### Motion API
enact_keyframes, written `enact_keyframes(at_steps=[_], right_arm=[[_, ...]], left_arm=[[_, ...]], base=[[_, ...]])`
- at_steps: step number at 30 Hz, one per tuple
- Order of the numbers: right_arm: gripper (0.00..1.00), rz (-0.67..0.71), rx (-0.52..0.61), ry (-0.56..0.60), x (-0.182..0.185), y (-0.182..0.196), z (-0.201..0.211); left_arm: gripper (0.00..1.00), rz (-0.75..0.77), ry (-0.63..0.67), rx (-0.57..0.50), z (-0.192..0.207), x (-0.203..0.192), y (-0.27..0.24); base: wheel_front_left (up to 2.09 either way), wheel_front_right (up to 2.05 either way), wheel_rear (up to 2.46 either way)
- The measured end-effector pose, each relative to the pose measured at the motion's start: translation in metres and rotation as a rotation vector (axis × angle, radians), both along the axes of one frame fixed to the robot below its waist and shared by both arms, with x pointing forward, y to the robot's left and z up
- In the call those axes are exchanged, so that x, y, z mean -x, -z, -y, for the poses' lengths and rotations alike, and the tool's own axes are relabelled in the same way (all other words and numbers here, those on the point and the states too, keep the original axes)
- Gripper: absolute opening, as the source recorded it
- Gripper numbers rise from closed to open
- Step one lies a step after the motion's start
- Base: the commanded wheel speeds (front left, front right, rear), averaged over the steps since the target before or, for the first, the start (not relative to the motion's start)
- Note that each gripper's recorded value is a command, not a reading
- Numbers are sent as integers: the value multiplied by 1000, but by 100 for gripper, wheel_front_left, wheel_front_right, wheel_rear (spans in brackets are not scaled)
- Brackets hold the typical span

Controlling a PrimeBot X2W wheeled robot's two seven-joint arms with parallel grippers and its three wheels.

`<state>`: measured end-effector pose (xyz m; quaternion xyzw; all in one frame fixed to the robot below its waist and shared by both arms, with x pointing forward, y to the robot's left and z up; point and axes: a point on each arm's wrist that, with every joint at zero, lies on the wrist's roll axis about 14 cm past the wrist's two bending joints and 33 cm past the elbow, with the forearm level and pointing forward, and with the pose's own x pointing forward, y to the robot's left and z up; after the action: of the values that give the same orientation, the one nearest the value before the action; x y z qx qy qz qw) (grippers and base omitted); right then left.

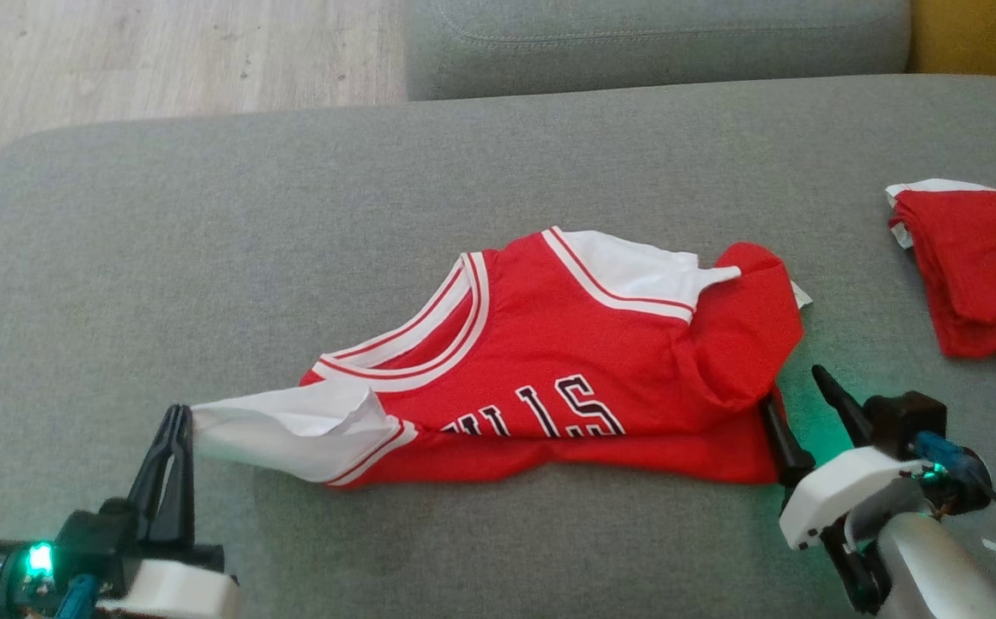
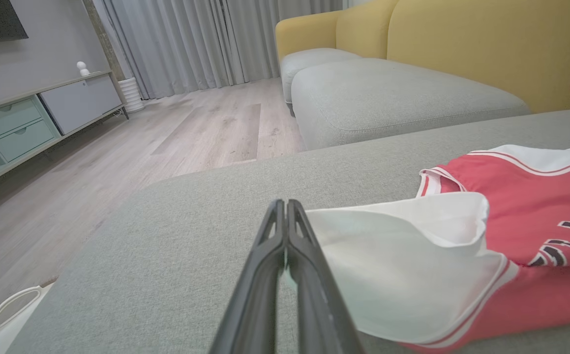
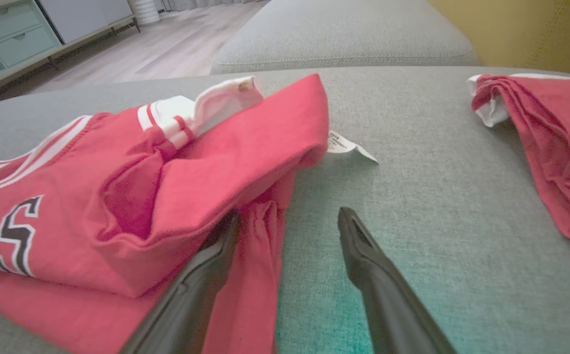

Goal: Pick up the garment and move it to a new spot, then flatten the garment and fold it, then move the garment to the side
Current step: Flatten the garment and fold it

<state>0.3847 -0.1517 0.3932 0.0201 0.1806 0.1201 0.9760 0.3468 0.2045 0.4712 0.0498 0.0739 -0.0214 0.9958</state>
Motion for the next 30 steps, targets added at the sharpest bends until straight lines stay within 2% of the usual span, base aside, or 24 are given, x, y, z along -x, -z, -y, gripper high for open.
enact_keyframes(at_steps=[1,2,4,5,8,15,18,23,30], right_arm=[[100,-17,7,-8,1,4,-1],[87,-26,10,-14,1,7,-3],[47,-40,18,-28,0,11,-6],[41,-45,20,-33,0,12,-7],[2,-43,27,-55,-4,12,-12],[0,25,38,-69,-13,-3,-13],[0,112,41,-64,-20,-27,-7],[0,351,48,-34,-31,-101,17],[0,670,72,18,-15,-206,50]], left_arm=[[0,1,-1,0,0,-1,0],[0,4,-2,0,-1,-2,-1],[0,8,-5,-1,-2,-3,-3],[0,8,-6,-1,-2,-2,-3],[0,5,-12,-1,-3,-1,-2],[0,47,-12,-1,-4,-4,-12],[0,98,-6,23,-1,-4,-28],[0,259,40,66,5,-11,-80],[0,552,178,57,24,-24,-189]], base=[[0,0,0],[0,0,0],[0,0,0],[0,0,0],[0,0,0],[0,0,0],[0,0,0],[0,0,0],[0,0,0]])
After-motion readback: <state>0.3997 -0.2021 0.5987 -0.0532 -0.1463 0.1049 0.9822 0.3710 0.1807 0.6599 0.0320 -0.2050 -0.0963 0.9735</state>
